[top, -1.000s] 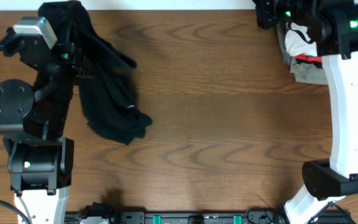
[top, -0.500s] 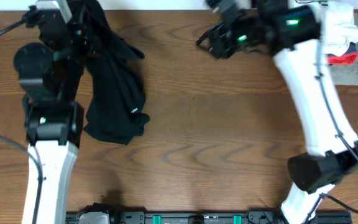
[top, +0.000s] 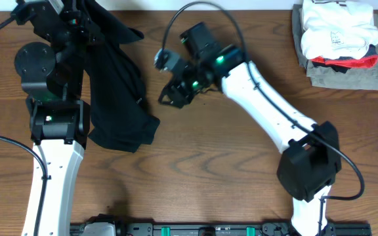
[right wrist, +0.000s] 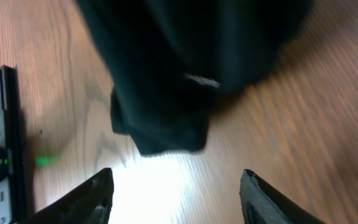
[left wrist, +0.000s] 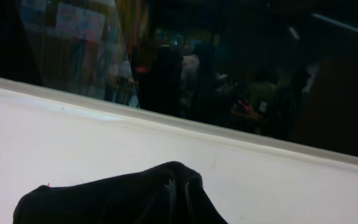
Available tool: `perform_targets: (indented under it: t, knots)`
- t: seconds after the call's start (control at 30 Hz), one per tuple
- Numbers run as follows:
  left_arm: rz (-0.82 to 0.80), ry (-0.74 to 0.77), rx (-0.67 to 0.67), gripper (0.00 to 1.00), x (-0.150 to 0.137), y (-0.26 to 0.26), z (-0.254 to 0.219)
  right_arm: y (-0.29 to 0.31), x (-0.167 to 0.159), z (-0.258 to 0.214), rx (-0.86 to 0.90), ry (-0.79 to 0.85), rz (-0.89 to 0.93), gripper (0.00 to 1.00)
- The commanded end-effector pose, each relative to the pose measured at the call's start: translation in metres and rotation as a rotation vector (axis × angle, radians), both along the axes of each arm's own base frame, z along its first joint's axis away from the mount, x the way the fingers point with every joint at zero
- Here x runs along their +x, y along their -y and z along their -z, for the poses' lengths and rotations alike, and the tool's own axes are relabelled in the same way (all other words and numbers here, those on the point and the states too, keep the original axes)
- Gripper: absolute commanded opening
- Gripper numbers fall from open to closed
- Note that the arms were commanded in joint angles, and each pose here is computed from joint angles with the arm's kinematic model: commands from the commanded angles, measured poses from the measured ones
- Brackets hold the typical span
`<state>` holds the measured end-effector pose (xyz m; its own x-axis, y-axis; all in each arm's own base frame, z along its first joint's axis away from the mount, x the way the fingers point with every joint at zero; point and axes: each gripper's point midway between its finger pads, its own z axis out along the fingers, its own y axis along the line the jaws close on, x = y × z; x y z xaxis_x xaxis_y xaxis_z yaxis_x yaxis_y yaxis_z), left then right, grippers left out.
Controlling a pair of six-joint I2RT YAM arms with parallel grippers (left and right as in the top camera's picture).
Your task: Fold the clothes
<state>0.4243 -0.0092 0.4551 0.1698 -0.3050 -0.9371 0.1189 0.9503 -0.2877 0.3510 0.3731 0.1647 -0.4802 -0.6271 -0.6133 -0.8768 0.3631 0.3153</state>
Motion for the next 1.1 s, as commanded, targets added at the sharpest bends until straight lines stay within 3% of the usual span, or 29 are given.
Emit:
perform_targets:
  t: [0.0, 0.37, 0.6, 0.67, 0.7, 0.73, 0.77, 0.83, 1.07]
  knots:
    - [-0.009, 0.062, -0.032, 0.06, -0.009, -0.004, -0.024, -0.018, -0.017, 0.011, 0.022, 0.004, -0.062, 0.68]
    - [0.001, 0.095, -0.068, 0.06, -0.013, -0.004, -0.037, -0.057, -0.027, 0.022, 0.127, 0.123, -0.135, 0.84]
    - [0.005, 0.098, -0.083, 0.06, -0.015, -0.004, -0.039, -0.089, -0.023, 0.033, 0.18, 0.177, -0.108, 0.85]
    - [0.005, 0.103, -0.082, 0.06, -0.017, -0.004, -0.041, -0.093, -0.023, 0.045, 0.176, 0.156, -0.093, 0.76]
    - [0.005, 0.105, -0.082, 0.06, -0.018, -0.004, -0.041, -0.093, -0.022, 0.05, 0.17, 0.142, -0.086, 0.62]
    - [0.004, 0.105, -0.08, 0.06, -0.019, -0.004, -0.042, -0.093, -0.023, 0.055, 0.16, 0.127, -0.078, 0.38]
    - [-0.001, 0.104, -0.069, 0.06, -0.02, -0.004, -0.042, -0.09, -0.021, 0.058, 0.147, 0.115, -0.06, 0.21]
    - [-0.013, 0.096, -0.055, 0.06, -0.021, -0.007, -0.04, -0.081, -0.012, 0.061, 0.117, 0.11, -0.015, 0.03]
    - [-0.129, 0.053, -0.066, 0.06, -0.019, -0.042, -0.03, -0.021, 0.03, 0.022, 0.089, 0.116, 0.126, 0.01]
